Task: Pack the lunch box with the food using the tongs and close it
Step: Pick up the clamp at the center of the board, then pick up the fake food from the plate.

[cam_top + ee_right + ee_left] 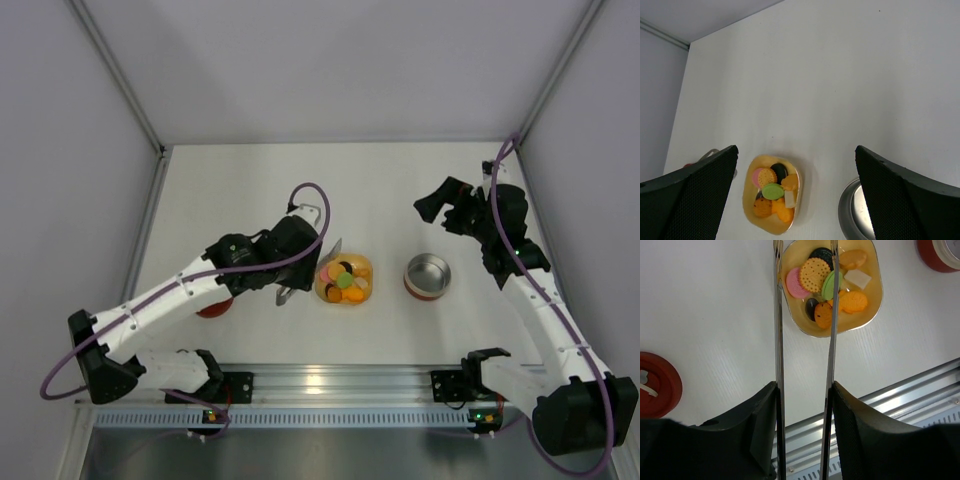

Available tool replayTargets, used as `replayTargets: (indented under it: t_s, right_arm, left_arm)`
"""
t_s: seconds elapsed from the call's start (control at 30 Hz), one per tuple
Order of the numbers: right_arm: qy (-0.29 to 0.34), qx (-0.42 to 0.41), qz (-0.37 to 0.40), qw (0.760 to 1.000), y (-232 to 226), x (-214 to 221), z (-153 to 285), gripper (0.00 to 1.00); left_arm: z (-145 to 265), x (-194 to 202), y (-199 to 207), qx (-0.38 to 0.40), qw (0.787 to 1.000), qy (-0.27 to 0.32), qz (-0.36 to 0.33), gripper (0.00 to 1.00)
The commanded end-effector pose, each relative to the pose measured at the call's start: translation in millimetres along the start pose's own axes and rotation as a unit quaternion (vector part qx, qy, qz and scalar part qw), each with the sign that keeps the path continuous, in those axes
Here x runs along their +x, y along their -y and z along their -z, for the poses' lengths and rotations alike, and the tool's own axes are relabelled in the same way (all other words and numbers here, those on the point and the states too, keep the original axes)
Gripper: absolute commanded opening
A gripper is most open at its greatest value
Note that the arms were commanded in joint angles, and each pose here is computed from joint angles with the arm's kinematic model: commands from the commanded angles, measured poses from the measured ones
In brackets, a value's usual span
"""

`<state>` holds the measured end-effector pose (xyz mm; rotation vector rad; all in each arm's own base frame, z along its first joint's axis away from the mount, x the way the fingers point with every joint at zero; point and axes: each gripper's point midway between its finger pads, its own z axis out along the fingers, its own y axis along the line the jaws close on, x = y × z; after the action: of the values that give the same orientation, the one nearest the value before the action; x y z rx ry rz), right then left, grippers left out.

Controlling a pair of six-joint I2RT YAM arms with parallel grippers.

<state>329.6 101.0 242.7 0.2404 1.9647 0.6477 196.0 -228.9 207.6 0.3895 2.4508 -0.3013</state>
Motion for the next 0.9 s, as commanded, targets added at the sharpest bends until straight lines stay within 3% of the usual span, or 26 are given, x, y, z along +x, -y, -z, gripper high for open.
replayTargets:
  t_s: [0.0,0.3,0.87]
  right_arm:
    - [0.014,-0.004,0.009,1.0,-6,-12,5,1.0]
    - [0.011,-0.003,0.008,1.0,-5,-10,4,0.99]
    - [0.006,-0.002,0.004,1.0,-1,-3,2,1.0]
  left_arm:
    - [15,3,10,0.026,1.0,-0.001,-0.012,0.5]
    - [12,30,30,0.053,0.997,-0.033,-0.042,0.5]
    - [-17,45,35,0.048,0.996,-0.056,-0.056,0.5]
